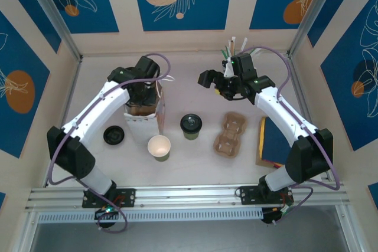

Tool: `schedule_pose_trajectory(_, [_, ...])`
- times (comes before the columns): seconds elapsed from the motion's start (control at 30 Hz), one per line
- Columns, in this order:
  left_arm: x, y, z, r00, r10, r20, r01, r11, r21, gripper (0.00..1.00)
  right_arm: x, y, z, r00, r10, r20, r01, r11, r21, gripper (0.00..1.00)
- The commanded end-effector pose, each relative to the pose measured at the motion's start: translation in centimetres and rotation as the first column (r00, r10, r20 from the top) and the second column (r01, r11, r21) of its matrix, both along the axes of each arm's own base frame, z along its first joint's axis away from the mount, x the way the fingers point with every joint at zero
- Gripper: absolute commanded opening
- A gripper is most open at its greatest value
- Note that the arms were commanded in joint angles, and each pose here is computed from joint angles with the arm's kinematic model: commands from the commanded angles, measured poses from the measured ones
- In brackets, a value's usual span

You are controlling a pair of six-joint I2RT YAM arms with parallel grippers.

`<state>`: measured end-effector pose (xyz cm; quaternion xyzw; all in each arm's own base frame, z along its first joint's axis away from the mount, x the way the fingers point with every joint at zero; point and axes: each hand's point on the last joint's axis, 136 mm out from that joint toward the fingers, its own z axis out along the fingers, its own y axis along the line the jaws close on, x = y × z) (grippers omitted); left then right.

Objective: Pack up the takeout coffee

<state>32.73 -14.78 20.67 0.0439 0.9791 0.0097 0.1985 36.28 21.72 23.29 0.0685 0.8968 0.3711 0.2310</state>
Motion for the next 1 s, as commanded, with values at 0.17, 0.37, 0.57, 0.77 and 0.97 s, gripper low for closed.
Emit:
schedule_pose_trajectory(0.17, [-1.0, 0.8, -0.9, 0.99, -0.005, -0.139, 0.008, 1.0, 0.025, 0.19, -0.1, -0.2, -0.3, 1.0, 0.0, -0.012, 0.0, 1.0, 0.013, 0.99])
schedule_pose_trajectory(0.37, [-0.9, 0.9, -2.0, 0.982, -0.016, -0.188, 0.017, 1.0, 0.008, 0.19, -0.1, -0.3, -0.4, 1.0, -0.001, -0.013, 0.002, 1.0, 0.018, 0.99])
schedule_pose_trajectory(0.57, [-0.7, 1.0, -3.4, 0.974, -0.015, -0.227, 0.019, 1.0, 0.015, 0.19, 0.0, -0.5, -0.1, 1.0, -0.001, -0.007, 0.001, 1.0, 0.017, 0.99])
schedule_pose_trajectory(0.77, [-0.5, 1.2, -4.6, 0.967, -0.012, -0.253, 0.017, 1.0, 0.018, 0.19, 0.0, -0.5, -0.1, 1.0, -0.002, -0.006, 0.002, 1.0, 0.018, 0.99])
schedule_pose_trajectory(0.97, [-0.8, 1.5, -5.9, 0.959, -0.01, -0.285, 0.018, 0.999, 0.028, 0.19, 0.0, -0.5, -0.2, 1.0, -0.001, -0.009, 0.001, 1.0, 0.017, 0.99])
